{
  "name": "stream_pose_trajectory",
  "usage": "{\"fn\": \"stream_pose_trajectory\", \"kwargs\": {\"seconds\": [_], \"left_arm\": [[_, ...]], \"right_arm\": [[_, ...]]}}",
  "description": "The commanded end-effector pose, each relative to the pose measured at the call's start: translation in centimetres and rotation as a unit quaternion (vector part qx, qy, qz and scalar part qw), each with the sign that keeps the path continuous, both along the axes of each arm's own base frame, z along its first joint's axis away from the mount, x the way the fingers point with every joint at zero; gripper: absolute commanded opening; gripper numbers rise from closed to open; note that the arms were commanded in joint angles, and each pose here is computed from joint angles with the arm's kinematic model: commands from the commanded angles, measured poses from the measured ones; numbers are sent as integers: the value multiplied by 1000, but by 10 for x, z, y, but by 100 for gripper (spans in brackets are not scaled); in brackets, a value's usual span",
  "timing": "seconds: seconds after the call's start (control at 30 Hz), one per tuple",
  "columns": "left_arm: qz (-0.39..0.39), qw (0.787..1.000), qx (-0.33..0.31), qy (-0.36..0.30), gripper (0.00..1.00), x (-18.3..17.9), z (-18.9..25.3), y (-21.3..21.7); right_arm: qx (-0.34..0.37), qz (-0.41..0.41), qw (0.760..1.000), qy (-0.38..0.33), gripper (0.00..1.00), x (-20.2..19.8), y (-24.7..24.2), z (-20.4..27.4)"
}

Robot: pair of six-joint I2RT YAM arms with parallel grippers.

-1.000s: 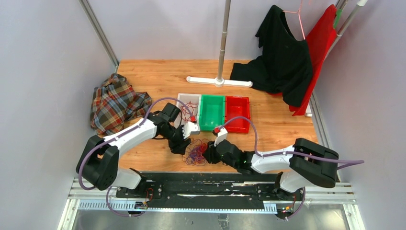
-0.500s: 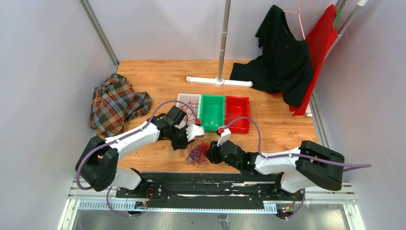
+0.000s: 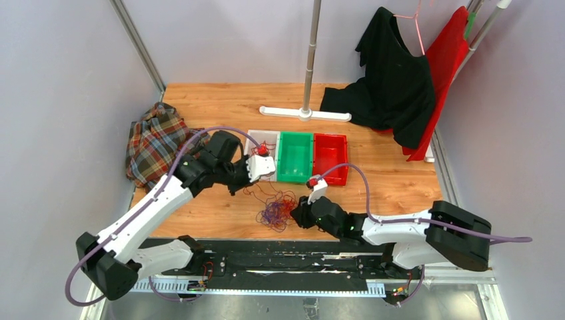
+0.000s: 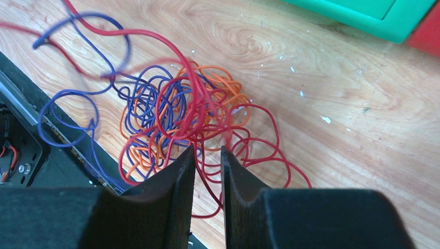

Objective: Untangle the cables

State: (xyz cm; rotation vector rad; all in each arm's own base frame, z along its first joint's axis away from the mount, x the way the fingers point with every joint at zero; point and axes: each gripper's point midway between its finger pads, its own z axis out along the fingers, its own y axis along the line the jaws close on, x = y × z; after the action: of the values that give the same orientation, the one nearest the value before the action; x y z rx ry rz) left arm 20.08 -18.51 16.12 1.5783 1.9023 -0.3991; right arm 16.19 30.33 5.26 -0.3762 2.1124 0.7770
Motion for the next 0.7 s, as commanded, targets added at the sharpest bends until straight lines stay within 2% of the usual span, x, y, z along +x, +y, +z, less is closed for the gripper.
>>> {"fn": "stream_pose_trajectory", "kwargs": {"seconds": [0.0, 0.13, 0.27, 0.4, 0.53, 0.67], "left_arm": [[11, 999, -41, -10, 0, -12, 60, 0], [30, 994, -94, -40, 0, -12, 118, -4], [41, 989, -133, -57, 1, -16, 160, -6], [37, 985, -155, -62, 0, -21, 178, -9], [40, 981, -175, -69, 1, -21, 197, -12], [38, 976, -199, -81, 1, -21, 222, -16]], "right_arm": [[-16, -17, 999, -23, 25, 6, -12, 11], [-24, -24, 998, -52, 29, 11, -22, 37], [-14, -33, 995, -94, 48, 16, -33, 80], [17, -21, 989, -145, 64, 19, -32, 141], [48, 25, 981, -188, 68, 12, -11, 193], [65, 95, 967, -229, 68, -5, 29, 230]]}}
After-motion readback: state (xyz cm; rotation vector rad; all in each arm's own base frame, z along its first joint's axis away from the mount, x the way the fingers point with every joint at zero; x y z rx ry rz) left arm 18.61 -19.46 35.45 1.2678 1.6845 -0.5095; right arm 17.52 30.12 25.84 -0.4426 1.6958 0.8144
